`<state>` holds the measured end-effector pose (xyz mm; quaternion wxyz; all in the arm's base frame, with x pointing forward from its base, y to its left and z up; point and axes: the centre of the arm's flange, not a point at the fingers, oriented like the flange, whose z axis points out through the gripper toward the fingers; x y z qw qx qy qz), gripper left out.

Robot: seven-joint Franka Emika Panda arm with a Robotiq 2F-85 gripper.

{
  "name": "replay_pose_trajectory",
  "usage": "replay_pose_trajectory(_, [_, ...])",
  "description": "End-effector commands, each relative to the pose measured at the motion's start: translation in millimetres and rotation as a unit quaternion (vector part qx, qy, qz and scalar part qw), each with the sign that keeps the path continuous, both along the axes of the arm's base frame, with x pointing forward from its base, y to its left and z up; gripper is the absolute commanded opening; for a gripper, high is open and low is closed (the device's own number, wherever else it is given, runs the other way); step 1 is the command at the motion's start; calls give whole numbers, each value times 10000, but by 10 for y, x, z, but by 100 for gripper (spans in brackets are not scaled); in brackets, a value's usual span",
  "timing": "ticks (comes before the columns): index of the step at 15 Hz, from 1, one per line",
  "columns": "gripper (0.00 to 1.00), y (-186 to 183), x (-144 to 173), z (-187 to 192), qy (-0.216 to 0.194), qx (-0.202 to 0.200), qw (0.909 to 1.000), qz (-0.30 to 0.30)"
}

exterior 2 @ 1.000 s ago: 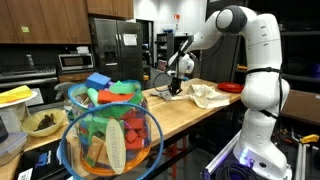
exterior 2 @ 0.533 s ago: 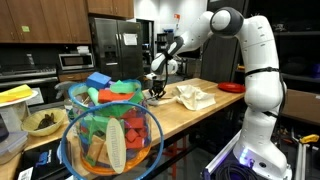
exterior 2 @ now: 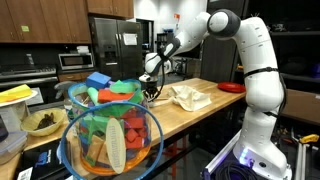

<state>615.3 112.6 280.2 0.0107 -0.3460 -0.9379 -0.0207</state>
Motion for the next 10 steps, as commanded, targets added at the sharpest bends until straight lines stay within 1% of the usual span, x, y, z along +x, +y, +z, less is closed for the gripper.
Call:
replay_pose_trajectory(1, [1,227,-30,-451,264,-8,9995,161])
replay_pose_trajectory(10, [1,124,-61,-489,260,24,9997,-11])
